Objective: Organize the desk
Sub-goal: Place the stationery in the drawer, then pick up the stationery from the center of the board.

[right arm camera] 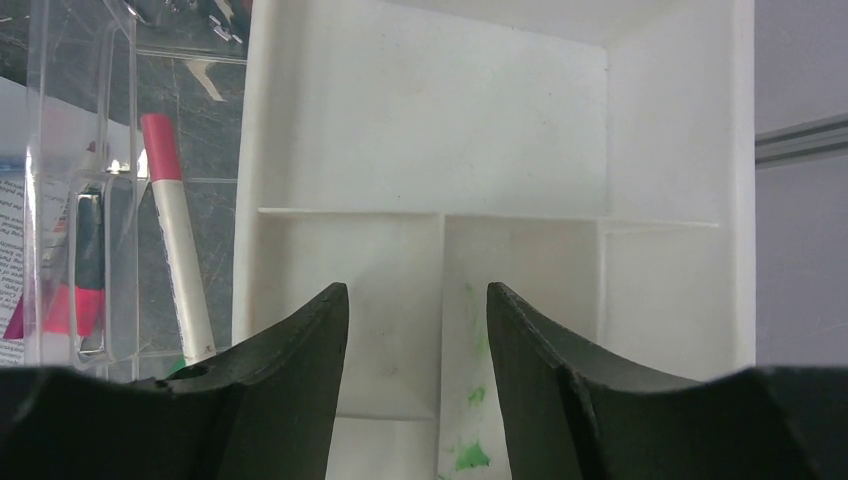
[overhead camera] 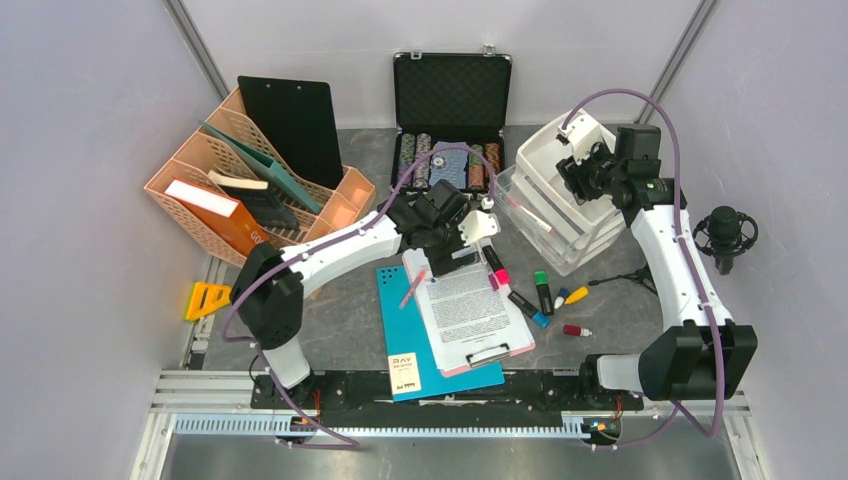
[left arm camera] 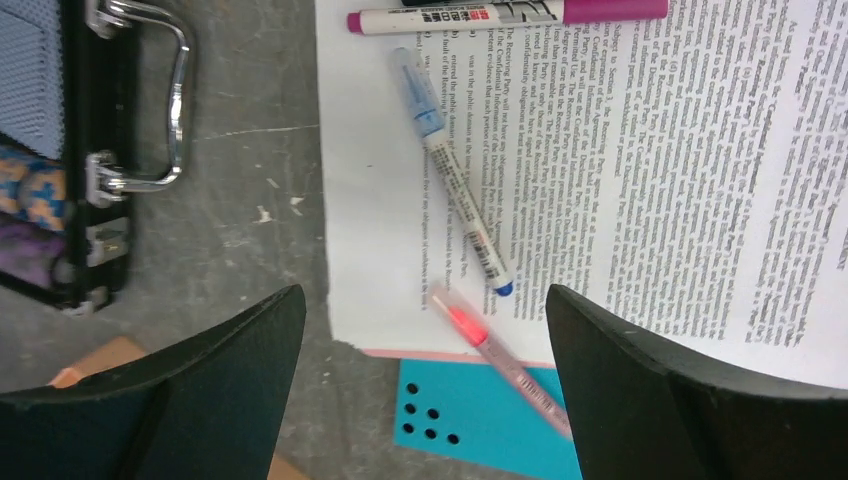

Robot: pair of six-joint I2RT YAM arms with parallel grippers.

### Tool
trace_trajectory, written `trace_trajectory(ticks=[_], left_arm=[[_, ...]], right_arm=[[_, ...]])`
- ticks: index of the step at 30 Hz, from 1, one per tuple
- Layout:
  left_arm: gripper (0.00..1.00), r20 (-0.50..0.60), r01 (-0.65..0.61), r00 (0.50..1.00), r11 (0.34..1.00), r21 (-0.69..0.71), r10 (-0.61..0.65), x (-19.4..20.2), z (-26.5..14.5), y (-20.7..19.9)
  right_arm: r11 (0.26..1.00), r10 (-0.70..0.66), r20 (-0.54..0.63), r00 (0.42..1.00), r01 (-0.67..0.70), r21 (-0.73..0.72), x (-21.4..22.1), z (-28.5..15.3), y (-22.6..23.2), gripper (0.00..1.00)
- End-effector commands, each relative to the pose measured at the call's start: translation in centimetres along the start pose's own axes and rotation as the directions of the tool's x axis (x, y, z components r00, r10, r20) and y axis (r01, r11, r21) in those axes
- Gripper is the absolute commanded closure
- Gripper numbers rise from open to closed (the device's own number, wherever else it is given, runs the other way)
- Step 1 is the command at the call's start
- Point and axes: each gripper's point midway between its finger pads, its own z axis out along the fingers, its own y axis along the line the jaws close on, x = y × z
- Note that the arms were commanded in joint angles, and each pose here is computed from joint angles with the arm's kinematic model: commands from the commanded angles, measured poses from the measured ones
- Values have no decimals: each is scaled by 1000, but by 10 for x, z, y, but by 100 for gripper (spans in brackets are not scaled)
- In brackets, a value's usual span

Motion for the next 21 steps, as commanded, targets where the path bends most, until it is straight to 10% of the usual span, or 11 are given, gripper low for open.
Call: trace_trajectory(ticks=[1,21], left_arm=[[7,68,158,984,985,72,-163,-15,21,-12],[34,-99,154,984,987,55,-148,38,89,-23]], right_arm=[[1000,10,49,999,-12,23,-10,-7,-3,42],[999,-4,40,999,2,36,-9,-9,-5,43]])
